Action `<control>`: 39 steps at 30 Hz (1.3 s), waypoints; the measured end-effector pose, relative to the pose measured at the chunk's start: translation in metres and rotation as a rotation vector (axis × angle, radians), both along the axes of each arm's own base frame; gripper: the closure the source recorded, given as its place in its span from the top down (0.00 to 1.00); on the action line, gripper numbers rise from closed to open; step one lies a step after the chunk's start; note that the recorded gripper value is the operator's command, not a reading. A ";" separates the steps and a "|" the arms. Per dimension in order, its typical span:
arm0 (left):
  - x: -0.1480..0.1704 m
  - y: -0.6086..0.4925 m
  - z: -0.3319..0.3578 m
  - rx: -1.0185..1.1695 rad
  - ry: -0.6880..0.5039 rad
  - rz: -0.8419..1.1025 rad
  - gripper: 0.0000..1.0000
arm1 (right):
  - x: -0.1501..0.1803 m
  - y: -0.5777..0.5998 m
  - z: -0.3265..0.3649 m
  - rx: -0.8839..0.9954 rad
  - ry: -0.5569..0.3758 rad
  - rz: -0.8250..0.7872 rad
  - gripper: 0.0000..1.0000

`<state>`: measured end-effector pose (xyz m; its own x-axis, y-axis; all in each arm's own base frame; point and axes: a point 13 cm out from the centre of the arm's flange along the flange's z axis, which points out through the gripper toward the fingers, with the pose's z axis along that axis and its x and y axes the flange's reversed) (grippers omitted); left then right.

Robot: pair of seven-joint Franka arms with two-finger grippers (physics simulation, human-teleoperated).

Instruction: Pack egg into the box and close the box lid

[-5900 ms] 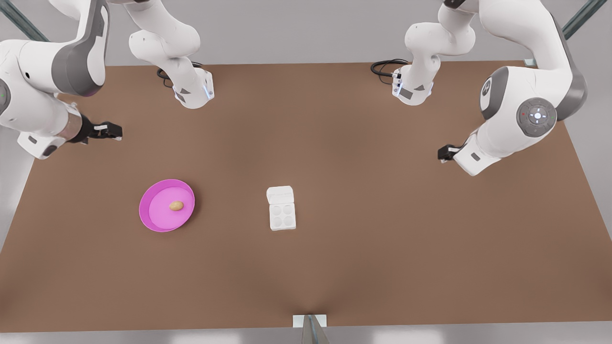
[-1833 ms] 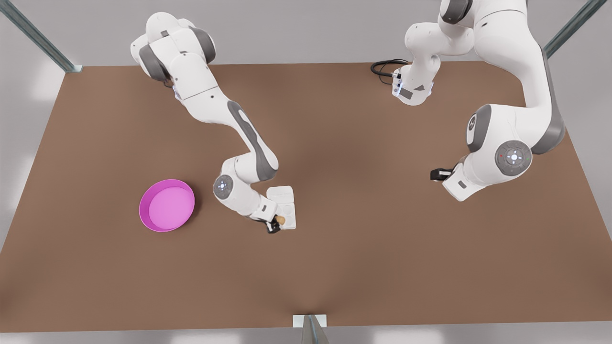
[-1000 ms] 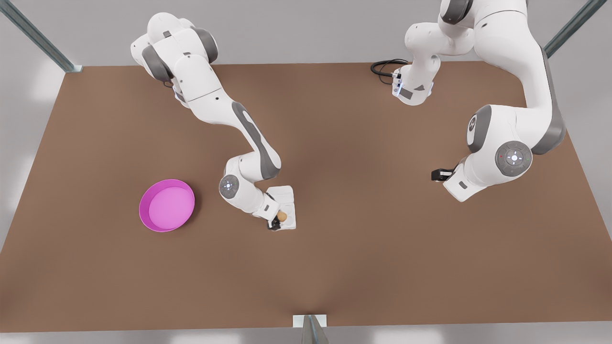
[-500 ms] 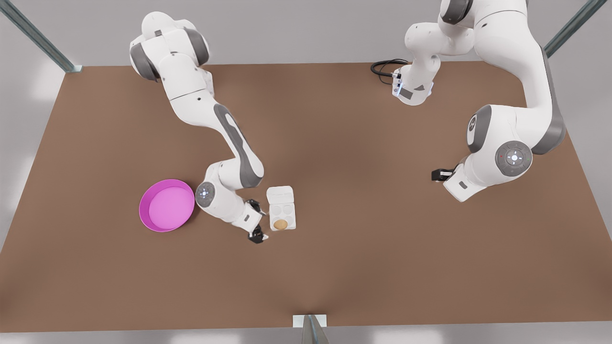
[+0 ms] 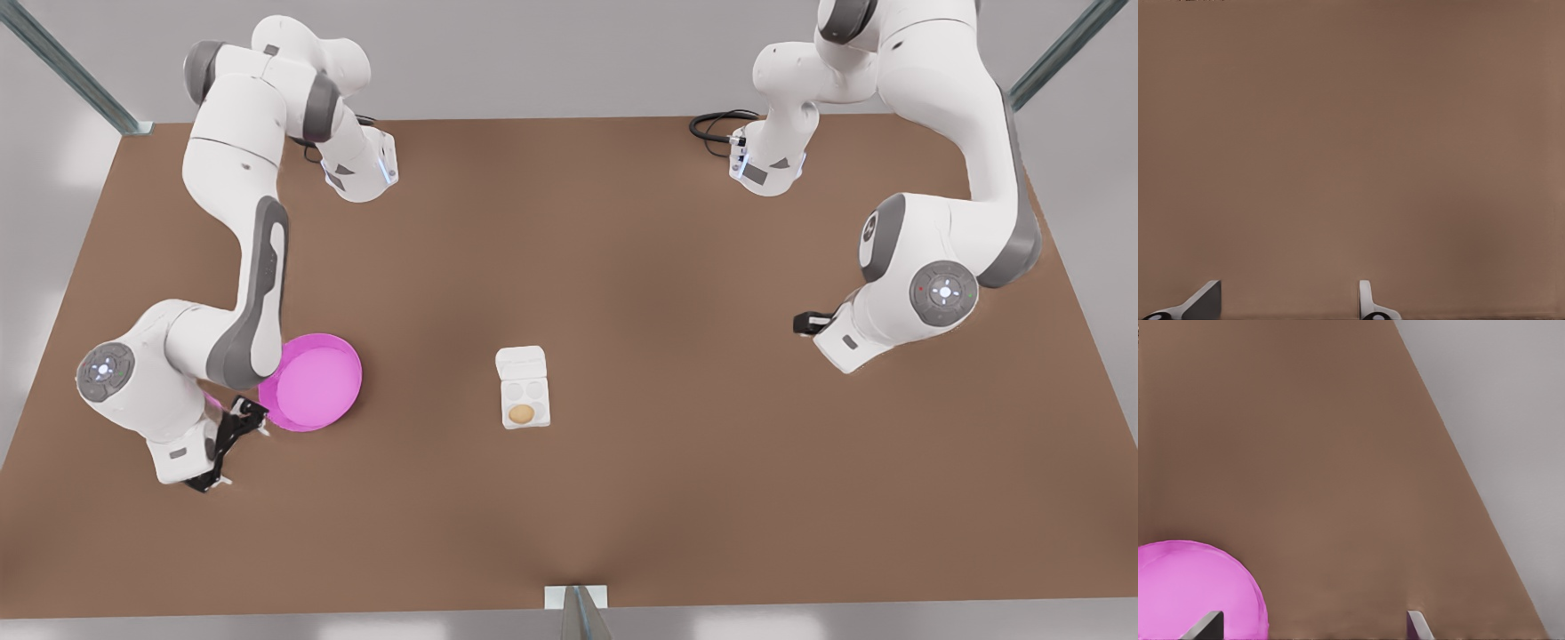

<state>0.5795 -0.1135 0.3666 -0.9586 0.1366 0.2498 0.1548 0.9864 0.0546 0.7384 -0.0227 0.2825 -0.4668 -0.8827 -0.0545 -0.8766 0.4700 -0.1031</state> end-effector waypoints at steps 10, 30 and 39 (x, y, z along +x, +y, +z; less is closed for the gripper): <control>-0.126 -0.228 -0.032 0.007 0.159 -0.376 0.21 | -0.156 0.063 0.225 0.113 0.187 -0.316 1.00; -0.155 -0.425 -0.196 -0.080 0.057 -0.180 0.21 | -0.200 0.052 0.201 -0.066 0.272 -0.946 1.00; -0.140 -0.458 -0.215 -0.117 -0.011 0.024 0.21 | -0.198 0.052 0.192 -0.067 0.273 -1.058 1.00</control>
<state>0.4399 -0.5715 0.1515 -0.9645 0.1415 0.2230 0.1315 0.9895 -0.0593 0.5406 0.0295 0.4747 -0.9796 -0.0253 0.1992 -0.0299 0.9994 -0.0199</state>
